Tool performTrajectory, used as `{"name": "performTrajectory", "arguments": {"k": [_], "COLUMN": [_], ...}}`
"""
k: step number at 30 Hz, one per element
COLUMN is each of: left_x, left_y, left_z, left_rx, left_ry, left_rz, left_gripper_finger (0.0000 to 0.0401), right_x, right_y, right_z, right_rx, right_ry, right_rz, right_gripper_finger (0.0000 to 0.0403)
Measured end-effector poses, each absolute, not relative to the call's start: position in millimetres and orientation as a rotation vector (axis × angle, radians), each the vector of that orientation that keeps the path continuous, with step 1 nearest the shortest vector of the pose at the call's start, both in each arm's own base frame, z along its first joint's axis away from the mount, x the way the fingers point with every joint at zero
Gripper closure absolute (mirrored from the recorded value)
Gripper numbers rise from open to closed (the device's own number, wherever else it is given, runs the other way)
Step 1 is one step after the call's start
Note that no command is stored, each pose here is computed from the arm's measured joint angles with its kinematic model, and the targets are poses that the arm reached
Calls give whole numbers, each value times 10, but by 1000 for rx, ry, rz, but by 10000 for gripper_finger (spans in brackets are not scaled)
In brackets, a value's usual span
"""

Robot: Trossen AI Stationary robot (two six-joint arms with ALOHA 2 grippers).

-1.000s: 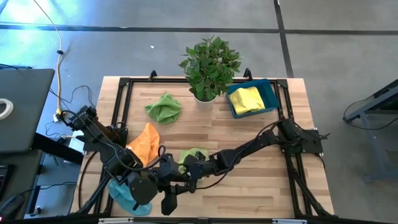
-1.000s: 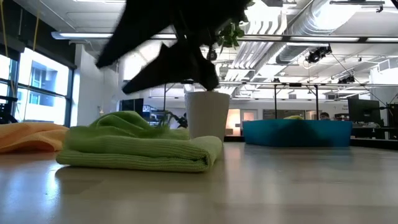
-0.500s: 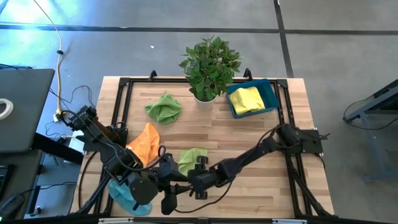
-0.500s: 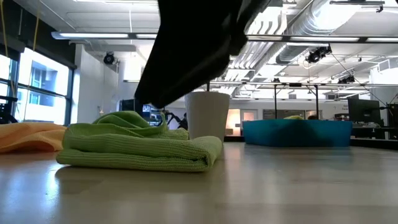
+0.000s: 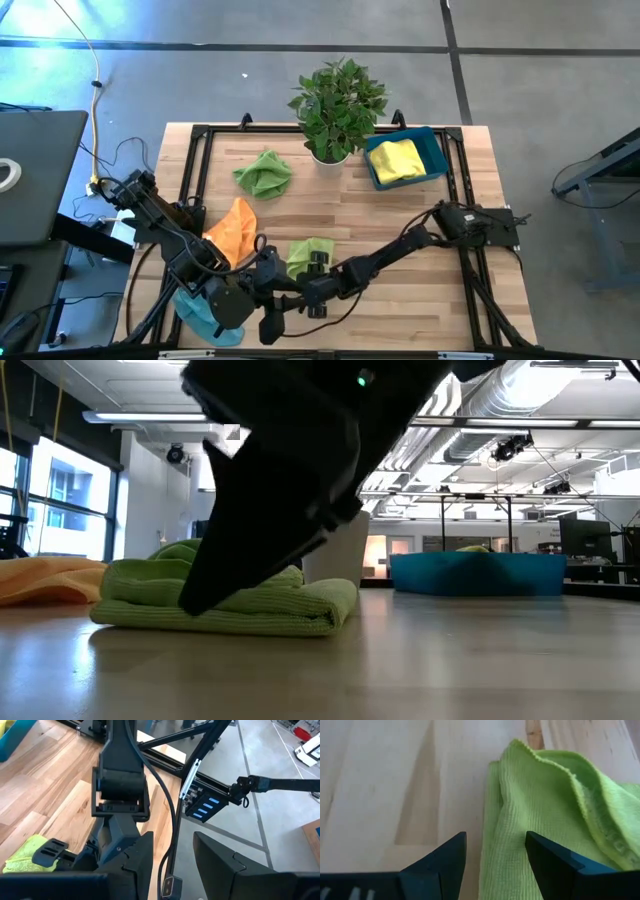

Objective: Sort microfiber towel by color & place in baskets
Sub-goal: Stack the light green towel on top of the yellow towel into the blue bin

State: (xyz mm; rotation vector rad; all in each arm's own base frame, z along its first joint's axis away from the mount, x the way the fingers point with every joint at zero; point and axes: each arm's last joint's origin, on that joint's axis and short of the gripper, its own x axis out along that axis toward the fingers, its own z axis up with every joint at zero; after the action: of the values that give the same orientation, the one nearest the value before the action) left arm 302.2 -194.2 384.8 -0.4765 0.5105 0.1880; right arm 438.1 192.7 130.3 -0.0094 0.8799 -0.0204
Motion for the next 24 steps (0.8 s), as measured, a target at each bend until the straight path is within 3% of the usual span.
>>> {"name": "performTrajectory", "arguments": {"k": [11, 14, 21, 24], "left_x": [3009, 3000, 2999, 2999], "left_y": [-1932, -1926, -1921, -1921], "left_z": [3826, 3814, 3814, 3814], "left_rx": [-457, -446, -439, -439], "left_ry": [531, 544, 537, 537], "left_rz": [200, 205, 219, 219], "left_gripper_finger": [272, 272, 272, 272], "right_x": [4383, 4363, 4359, 4355], "right_y": [1989, 2014, 1999, 1996], "right_z": [964, 938, 932, 959], "right_rx": [-95, -106, -52, -36], "right_ry": [911, 917, 924, 926], "right_rz": [-62, -71, -107, -104], "right_gripper_finger": [222, 258, 387, 390]}}
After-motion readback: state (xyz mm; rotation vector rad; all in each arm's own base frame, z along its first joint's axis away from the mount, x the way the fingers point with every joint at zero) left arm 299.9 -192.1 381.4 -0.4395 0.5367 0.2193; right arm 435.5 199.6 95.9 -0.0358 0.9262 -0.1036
